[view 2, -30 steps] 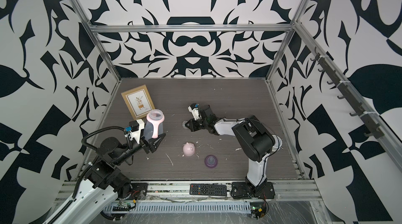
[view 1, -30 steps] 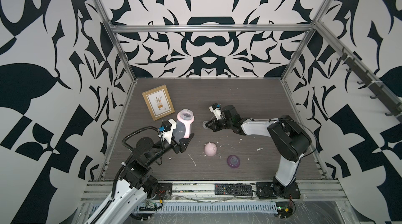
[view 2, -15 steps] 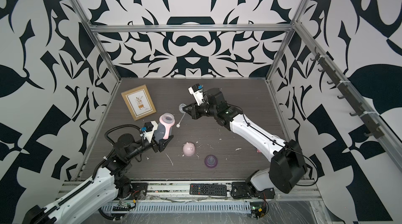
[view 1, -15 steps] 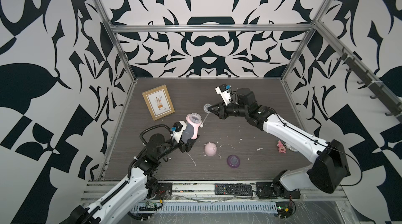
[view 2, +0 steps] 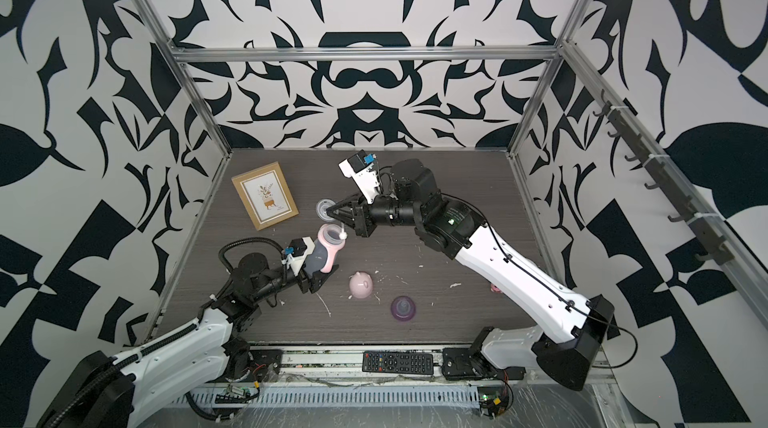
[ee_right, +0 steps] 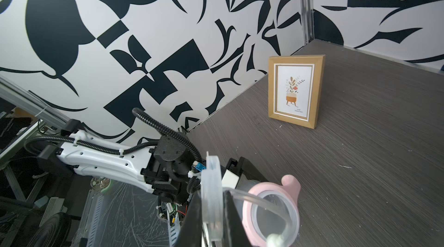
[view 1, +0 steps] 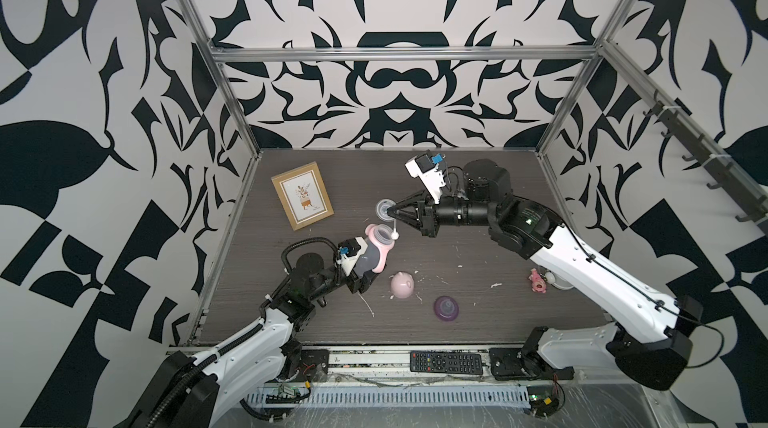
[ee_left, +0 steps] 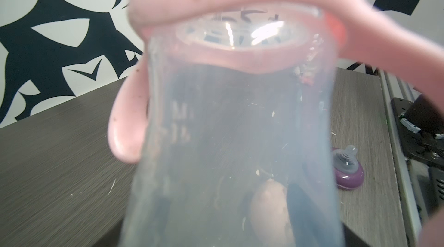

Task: Assemble the baby bottles
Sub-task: Pick up the straw from the center of the board, then place the straw into the baby bottle.

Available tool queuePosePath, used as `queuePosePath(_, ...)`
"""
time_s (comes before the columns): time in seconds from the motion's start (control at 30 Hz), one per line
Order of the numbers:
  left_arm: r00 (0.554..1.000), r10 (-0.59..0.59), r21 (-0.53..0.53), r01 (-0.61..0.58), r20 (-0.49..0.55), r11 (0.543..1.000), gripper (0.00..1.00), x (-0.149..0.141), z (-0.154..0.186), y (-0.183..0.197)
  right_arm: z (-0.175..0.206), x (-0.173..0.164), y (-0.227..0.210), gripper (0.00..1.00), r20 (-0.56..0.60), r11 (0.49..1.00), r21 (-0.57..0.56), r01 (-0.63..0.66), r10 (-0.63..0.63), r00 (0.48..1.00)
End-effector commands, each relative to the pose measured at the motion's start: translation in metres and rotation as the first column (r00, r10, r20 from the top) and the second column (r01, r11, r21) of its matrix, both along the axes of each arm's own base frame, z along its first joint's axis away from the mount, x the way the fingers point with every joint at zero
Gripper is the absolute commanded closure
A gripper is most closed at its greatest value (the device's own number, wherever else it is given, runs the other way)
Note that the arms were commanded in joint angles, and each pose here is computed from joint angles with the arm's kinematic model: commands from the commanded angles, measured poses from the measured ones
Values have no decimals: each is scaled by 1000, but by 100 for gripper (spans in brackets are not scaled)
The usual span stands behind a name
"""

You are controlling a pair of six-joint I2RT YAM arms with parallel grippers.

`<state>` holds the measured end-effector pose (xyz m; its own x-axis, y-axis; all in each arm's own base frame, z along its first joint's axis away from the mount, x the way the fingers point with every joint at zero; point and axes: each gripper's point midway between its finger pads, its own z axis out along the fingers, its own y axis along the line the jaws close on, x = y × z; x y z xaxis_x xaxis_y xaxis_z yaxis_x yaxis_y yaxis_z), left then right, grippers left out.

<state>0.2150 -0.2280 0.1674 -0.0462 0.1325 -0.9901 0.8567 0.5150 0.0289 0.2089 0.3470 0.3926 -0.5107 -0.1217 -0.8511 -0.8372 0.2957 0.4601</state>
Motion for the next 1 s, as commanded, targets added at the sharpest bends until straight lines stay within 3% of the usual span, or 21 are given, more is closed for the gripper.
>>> queuePosePath(0.0,994,-51,-39,55,91,998,82,-8,20,-4,22,-9,0,97,48,999,32,-10,9,999)
queuePosePath(0.97,995,-26,-18,28,97,999,82,-11,19,3,55,-27,10,100,105,990,117,-77,64,992)
